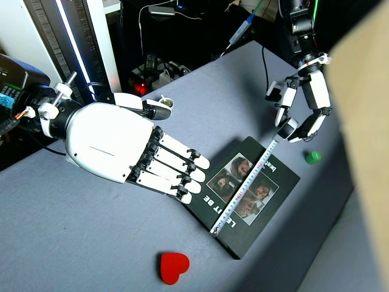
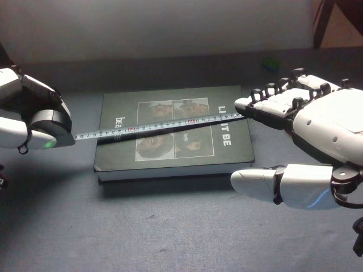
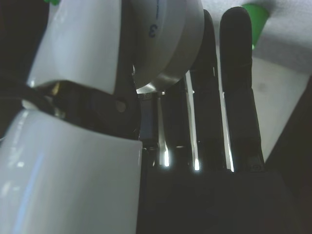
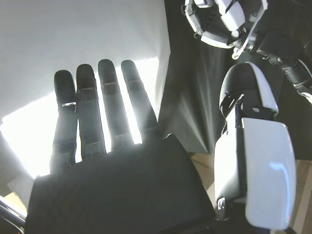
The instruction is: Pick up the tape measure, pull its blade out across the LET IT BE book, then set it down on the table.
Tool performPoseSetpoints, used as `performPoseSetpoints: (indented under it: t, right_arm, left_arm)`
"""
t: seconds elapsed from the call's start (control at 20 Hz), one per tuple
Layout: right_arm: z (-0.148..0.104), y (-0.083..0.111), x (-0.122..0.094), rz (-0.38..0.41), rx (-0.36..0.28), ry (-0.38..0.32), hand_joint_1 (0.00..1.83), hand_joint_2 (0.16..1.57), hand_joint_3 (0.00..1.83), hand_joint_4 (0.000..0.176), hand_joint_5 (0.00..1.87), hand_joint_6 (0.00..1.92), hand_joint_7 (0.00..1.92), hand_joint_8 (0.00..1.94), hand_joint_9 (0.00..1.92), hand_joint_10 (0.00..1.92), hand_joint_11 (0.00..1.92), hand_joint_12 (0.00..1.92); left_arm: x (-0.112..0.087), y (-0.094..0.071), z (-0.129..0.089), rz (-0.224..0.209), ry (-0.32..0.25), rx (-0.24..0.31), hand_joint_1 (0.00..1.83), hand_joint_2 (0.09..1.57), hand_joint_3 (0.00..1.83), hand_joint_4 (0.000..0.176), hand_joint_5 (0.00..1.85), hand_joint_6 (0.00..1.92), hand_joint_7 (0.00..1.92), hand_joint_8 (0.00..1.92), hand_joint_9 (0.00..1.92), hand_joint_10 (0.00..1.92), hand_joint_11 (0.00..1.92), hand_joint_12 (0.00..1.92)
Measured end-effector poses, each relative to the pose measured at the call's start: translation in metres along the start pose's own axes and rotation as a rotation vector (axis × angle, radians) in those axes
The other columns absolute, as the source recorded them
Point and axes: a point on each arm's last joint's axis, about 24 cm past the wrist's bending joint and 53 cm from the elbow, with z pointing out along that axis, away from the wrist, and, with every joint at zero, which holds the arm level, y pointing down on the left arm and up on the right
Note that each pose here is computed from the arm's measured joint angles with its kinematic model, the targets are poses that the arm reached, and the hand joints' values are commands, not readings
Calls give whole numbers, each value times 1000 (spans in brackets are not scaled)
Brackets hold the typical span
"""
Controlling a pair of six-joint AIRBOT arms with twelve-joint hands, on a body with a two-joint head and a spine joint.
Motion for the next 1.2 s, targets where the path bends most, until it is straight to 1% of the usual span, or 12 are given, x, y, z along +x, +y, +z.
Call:
performPoseSetpoints:
  t: [0.1,0.2,0.25,0.4,0.5,0.7,0.75,0.9,1.0,1.1,1.2]
  right_arm:
    - [0,1,0,2,-2,-1,54,1059,2,0,234,5,250,2,243,5,0,794]
    - [-1,2,0,0,-6,-3,54,1059,2,0,234,5,249,1,243,4,0,794]
    - [-1,3,0,0,-9,-4,53,1060,2,0,237,5,249,1,242,4,0,797]
    - [-1,3,0,0,-8,-4,53,1061,2,0,239,4,251,1,243,3,0,803]
    - [-1,2,1,-4,-7,-2,53,1061,2,0,234,2,250,1,241,2,0,802]
    - [-2,4,1,-8,-12,-5,53,1062,2,0,233,1,250,0,241,2,0,802]
    - [-2,4,1,-8,-12,-5,53,1062,2,0,230,0,250,0,242,2,0,800]
    - [-2,2,1,-9,-10,-6,53,1062,1,0,225,0,248,0,242,2,0,794]
    - [-2,3,2,-8,-11,-4,53,1062,1,0,224,0,247,0,241,1,0,791]
    - [-2,4,2,-12,-15,-6,53,1062,1,0,224,0,247,0,241,1,0,789]
    - [-2,4,2,-11,-14,-7,52,1062,1,0,224,0,246,0,241,1,0,787]
  left_arm:
    - [0,-3,1,-2,-2,9,1381,1074,0,0,978,968,1238,470,916,1138,743,1028]
    - [4,-14,1,-16,3,29,1381,1074,0,0,977,969,1238,471,916,1139,738,1023]
    - [7,-21,0,-12,11,46,1381,1075,0,0,977,969,1237,472,916,1139,741,1023]
    - [9,-39,-7,-14,14,71,1381,1074,0,0,980,964,1234,482,918,1135,742,1022]
    - [15,-45,-14,-20,26,72,1382,1074,0,0,972,960,1239,491,917,1135,744,1024]
    - [29,-50,-33,-17,59,57,1382,1074,0,0,974,963,1230,493,925,1131,741,1024]
    - [31,-49,-37,-16,63,50,1382,1074,0,0,975,964,1229,493,925,1131,741,1024]
    - [42,-35,-52,-3,91,-1,1382,1075,0,0,970,973,1231,490,919,1136,740,1014]
    - [47,-27,-59,-13,99,-24,1382,1075,0,0,968,973,1226,492,929,1132,733,1009]
    - [51,-19,-63,-25,102,-34,1382,1075,0,0,971,967,1228,498,925,1129,726,1005]
    - [55,-10,-67,-17,112,-50,1382,1075,0,0,973,966,1229,502,920,1131,731,1008]
